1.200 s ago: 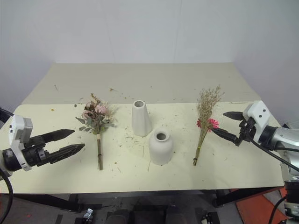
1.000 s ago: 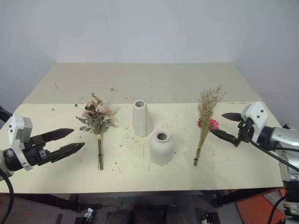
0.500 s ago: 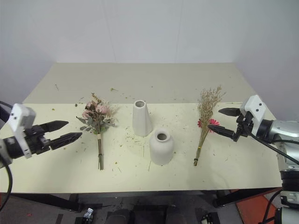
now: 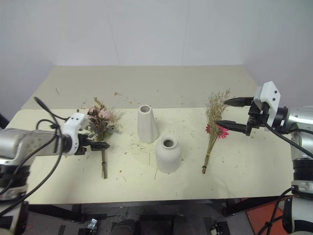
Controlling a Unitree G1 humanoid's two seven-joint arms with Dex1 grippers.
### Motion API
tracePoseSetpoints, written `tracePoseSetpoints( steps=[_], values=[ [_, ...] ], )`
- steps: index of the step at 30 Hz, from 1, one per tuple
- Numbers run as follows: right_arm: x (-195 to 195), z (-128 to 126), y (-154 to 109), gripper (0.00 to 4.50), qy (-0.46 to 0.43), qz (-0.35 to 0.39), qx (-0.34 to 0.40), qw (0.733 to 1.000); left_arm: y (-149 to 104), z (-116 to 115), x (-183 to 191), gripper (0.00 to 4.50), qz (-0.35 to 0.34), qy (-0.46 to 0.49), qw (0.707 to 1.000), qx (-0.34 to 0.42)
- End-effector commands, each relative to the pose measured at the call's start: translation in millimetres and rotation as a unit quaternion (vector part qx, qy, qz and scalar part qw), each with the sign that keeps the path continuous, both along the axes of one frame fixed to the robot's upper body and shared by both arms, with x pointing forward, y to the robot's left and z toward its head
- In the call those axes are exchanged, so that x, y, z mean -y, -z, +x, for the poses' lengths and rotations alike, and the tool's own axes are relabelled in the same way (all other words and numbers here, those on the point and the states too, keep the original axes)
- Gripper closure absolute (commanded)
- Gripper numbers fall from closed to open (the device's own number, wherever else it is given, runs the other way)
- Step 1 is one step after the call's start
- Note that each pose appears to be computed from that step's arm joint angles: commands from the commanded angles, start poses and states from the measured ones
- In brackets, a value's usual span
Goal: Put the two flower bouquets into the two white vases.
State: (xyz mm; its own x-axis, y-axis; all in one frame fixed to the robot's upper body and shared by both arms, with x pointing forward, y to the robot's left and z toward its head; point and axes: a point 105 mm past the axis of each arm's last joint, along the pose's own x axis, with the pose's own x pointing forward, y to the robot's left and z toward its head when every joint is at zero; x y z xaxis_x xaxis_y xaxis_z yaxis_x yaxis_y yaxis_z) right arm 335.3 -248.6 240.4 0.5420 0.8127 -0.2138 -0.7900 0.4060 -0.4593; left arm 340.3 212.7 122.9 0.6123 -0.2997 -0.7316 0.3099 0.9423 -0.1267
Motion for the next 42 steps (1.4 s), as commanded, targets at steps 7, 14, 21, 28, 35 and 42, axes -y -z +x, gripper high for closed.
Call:
tracePoseSetpoints(
  steps=[7,14,21,28,35,42],
  values=[
    [-0.7,-1.8,-12.9,0.07,-0.019,-0.009,0.028,0.999,21.0,18.5,-12.4,1.82,0.048,-0.060,0.997,-0.015],
    [1.2,-3.6,-12.2,0.07,-0.027,-0.004,0.020,0.999,5.9,22.6,-28.2,4.10,0.061,-0.078,0.995,0.014],
    [1.0,-2.8,-10.8,0.07,-0.038,-0.007,0.011,0.999,-70.6,55.2,-39.9,4.39,0.076,-0.104,0.955,0.266],
    [-4.7,0.3,-9.4,0.07,-0.052,0.011,0.000,0.999,-167.3,58.1,11.6,4.39,-0.039,-0.017,0.878,0.477],
    [-16.1,-2.3,-16.8,0.07,-0.086,0.082,-0.022,0.993,-209.6,43.2,74.0,4.39,-0.113,0.133,0.831,0.528],
    [-18.9,-2.6,-11.8,0.07,-0.090,0.075,-0.027,0.993,-236.9,34.8,117.0,4.39,-0.203,0.210,0.791,0.538]
  ],
)
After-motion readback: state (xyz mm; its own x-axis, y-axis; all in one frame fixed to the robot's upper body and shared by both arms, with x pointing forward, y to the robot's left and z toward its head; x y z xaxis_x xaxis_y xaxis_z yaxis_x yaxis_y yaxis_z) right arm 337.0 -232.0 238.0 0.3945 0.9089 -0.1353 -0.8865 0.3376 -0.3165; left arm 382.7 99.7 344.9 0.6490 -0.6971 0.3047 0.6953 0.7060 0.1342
